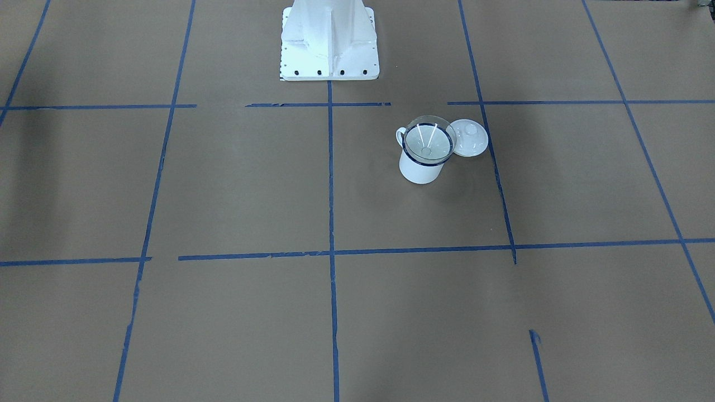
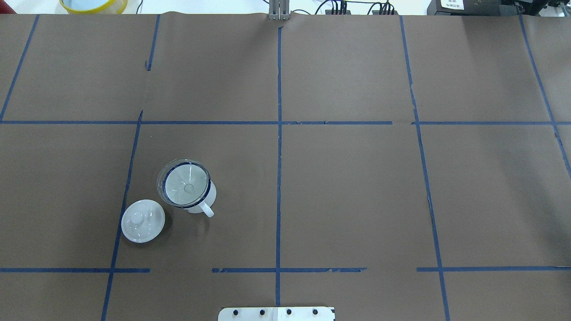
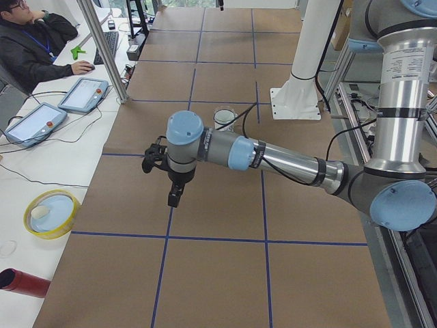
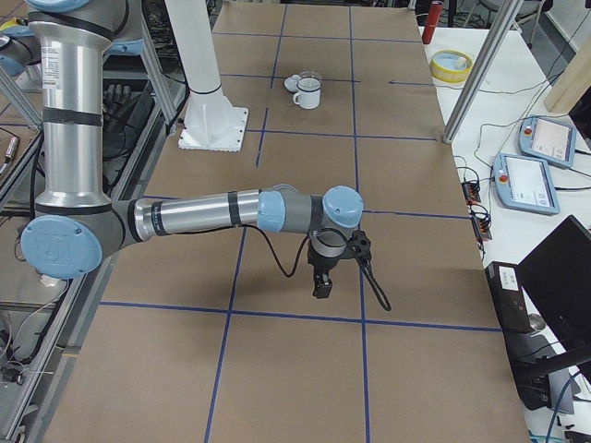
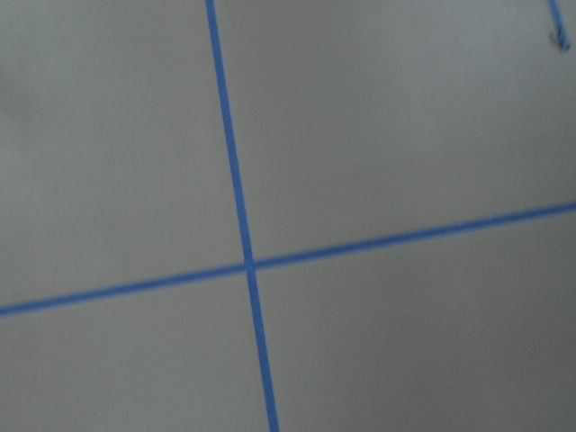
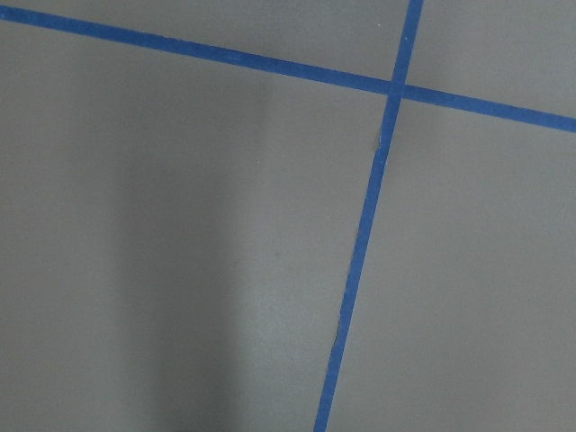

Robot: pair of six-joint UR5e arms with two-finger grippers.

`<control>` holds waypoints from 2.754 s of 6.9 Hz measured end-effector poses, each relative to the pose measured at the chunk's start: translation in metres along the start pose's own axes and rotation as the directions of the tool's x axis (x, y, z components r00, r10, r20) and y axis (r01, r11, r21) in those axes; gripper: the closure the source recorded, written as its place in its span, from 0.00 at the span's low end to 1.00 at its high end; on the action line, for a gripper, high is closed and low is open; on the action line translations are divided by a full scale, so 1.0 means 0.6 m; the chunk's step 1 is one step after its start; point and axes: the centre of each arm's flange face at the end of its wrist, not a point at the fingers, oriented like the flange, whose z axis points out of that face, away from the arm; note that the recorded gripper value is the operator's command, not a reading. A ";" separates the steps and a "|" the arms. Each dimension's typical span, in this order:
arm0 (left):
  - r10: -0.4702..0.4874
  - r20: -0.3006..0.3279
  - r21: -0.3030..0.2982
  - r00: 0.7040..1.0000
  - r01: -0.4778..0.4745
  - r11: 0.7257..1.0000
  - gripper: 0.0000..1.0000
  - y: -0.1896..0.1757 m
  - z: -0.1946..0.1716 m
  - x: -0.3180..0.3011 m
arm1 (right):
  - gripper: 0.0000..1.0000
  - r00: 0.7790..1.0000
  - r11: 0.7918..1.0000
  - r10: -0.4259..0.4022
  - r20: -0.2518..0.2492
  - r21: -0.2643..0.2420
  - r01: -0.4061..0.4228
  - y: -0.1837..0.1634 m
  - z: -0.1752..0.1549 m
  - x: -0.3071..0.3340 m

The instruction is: Remove funnel from cup

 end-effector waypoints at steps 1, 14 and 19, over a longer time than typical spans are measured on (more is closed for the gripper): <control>-0.014 -0.021 0.030 1.000 0.015 0.999 0.00 -0.021 -0.017 0.020 | 0.00 1.000 1.000 0.000 0.000 0.000 0.000 0.000 0.000 0.000; -0.476 0.085 -0.168 0.875 0.484 0.859 0.34 0.110 0.259 0.950 | 0.00 1.000 1.000 -0.001 0.000 0.001 0.001 0.000 -0.001 -0.001; -0.468 0.123 -0.167 0.875 0.483 0.860 0.47 0.121 0.296 0.978 | 0.00 1.000 1.000 0.000 0.000 0.000 0.000 0.000 0.000 0.000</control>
